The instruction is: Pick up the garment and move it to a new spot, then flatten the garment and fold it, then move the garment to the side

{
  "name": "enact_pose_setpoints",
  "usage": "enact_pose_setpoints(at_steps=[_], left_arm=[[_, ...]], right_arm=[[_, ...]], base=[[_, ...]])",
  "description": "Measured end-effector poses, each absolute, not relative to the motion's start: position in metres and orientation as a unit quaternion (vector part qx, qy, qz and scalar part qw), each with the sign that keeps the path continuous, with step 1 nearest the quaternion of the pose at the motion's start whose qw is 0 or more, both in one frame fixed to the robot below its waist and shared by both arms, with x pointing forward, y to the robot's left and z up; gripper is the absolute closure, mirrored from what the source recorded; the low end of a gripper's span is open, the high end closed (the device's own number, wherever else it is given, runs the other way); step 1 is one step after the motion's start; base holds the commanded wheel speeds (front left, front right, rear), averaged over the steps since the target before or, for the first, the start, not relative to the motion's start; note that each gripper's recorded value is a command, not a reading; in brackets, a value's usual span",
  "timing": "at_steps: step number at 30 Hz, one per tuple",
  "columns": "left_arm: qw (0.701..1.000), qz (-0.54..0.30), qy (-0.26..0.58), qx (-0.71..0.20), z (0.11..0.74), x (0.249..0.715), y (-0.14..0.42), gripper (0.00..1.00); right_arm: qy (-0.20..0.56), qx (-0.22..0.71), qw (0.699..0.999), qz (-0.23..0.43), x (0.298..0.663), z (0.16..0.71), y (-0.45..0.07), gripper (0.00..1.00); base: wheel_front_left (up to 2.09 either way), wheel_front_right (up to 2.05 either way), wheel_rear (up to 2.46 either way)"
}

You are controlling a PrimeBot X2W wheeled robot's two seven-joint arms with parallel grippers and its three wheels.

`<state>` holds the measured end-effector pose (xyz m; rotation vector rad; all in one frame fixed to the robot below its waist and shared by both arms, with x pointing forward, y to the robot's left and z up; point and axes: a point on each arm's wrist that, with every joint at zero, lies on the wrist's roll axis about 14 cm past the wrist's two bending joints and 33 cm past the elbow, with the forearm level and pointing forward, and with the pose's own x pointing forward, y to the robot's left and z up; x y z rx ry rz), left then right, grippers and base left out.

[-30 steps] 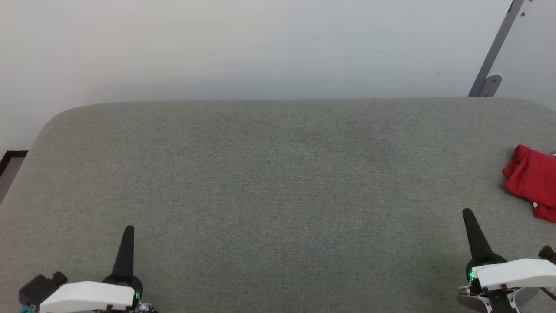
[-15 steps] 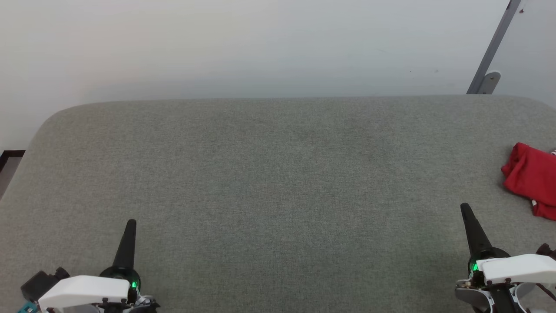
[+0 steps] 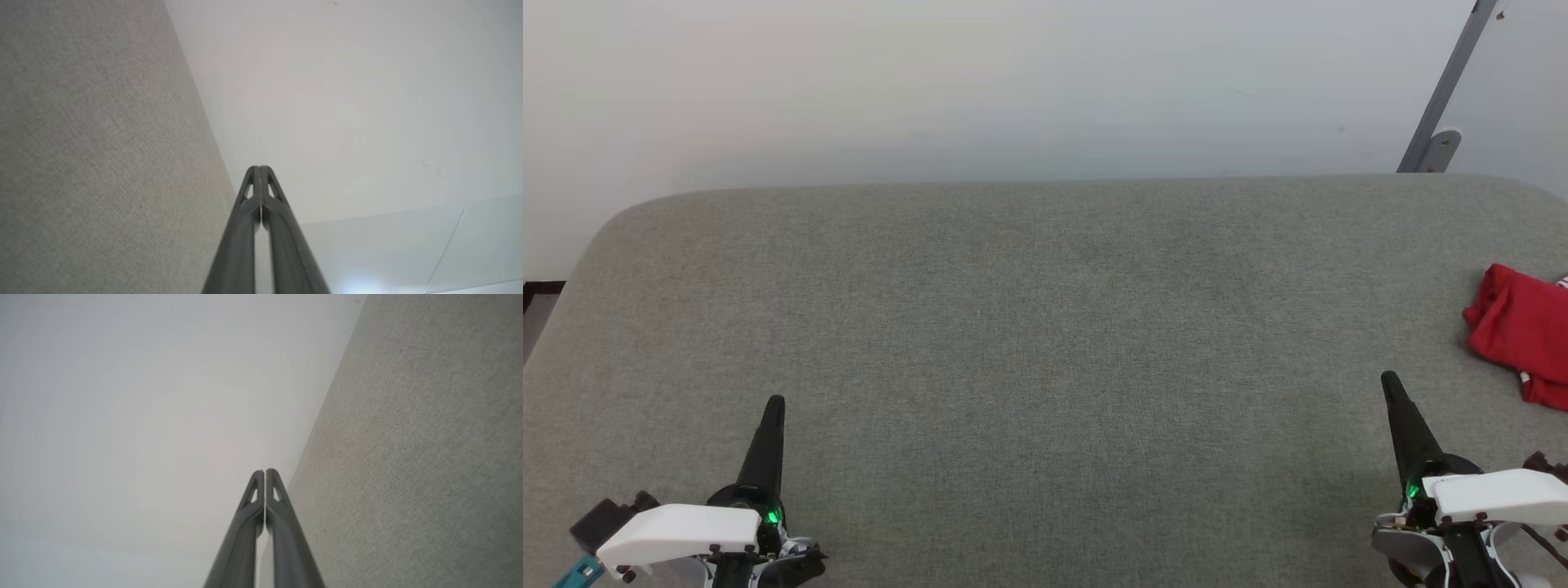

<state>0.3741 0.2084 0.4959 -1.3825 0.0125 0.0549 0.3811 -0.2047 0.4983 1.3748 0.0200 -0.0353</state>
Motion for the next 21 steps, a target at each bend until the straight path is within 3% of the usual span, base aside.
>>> enact_pose_setpoints(at_steps=[21], left_arm=[[0.725, 0.011, 0.006, -0.688, 0.5009, 0.3836, 0.2026, 1.00]], right_arm=[[0.005, 0.687, 0.727, -0.007, 0.3856, 0.5027, -0.2016, 1.00]], base=[[0.00, 0.00, 0.00]])
